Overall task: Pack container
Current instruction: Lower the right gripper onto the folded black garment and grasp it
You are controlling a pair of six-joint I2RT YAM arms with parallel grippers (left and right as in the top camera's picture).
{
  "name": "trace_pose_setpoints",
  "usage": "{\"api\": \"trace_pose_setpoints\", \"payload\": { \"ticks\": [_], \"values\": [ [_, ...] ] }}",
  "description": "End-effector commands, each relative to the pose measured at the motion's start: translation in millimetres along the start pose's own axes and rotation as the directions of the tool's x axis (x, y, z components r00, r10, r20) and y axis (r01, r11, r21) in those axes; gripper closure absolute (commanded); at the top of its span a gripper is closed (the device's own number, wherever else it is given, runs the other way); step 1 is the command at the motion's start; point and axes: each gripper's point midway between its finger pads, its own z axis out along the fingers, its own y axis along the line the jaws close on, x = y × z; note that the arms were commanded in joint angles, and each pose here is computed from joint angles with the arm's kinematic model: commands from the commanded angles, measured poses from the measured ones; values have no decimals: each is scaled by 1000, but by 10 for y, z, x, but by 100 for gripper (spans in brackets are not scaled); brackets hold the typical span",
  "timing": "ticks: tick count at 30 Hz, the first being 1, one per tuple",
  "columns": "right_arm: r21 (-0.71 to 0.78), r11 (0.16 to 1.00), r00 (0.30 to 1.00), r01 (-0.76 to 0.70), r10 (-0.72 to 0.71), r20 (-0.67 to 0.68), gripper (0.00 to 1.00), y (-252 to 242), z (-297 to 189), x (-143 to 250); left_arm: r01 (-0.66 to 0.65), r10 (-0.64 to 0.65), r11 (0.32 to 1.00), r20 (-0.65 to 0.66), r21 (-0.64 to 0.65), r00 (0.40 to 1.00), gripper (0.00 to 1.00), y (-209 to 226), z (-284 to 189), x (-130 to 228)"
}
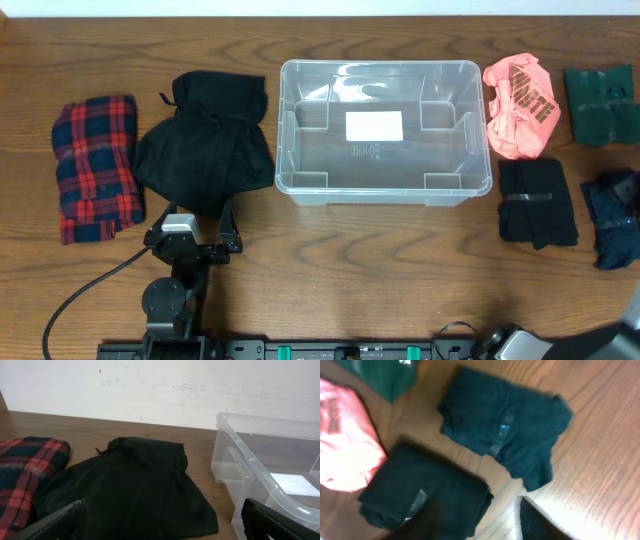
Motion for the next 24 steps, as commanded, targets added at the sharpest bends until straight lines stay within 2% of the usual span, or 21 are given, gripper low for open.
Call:
{"api": "trace_pose_setpoints", "payload": {
  "ticks": [1,3,6,7,9,12,24],
  "values": [
    [31,999,996,7,-4,-86,38,-35,287,112,-1,1,1000,-46,6,999,2,-4,6,148],
    [39,999,991,26,-20,-130,32,-25,457,161,-1,1,1000,-46,6,999,2,-4,6,148],
    [-42,995,977,88,-95,-190,8,131,707,236,-1,1,1000,-46,6,999,2,-4,6,148],
    [-105,988,968,111,-132,-215,3,240,795,282,-1,1,1000,-46,6,999,2,-4,6,148],
    [-203,968,948,145,-195,-252,2,391,901,381,-1,1,1000,-46,6,999,2,-4,6,148],
    [-260,952,921,161,-240,-306,2,470,1024,530,-2,2,1000,-46,6,999,2,-4,6,148],
    [-276,937,841,215,-322,-436,2,595,1117,960,-1,1,1000,-46,6,999,2,-4,6,148]
  ]
}}
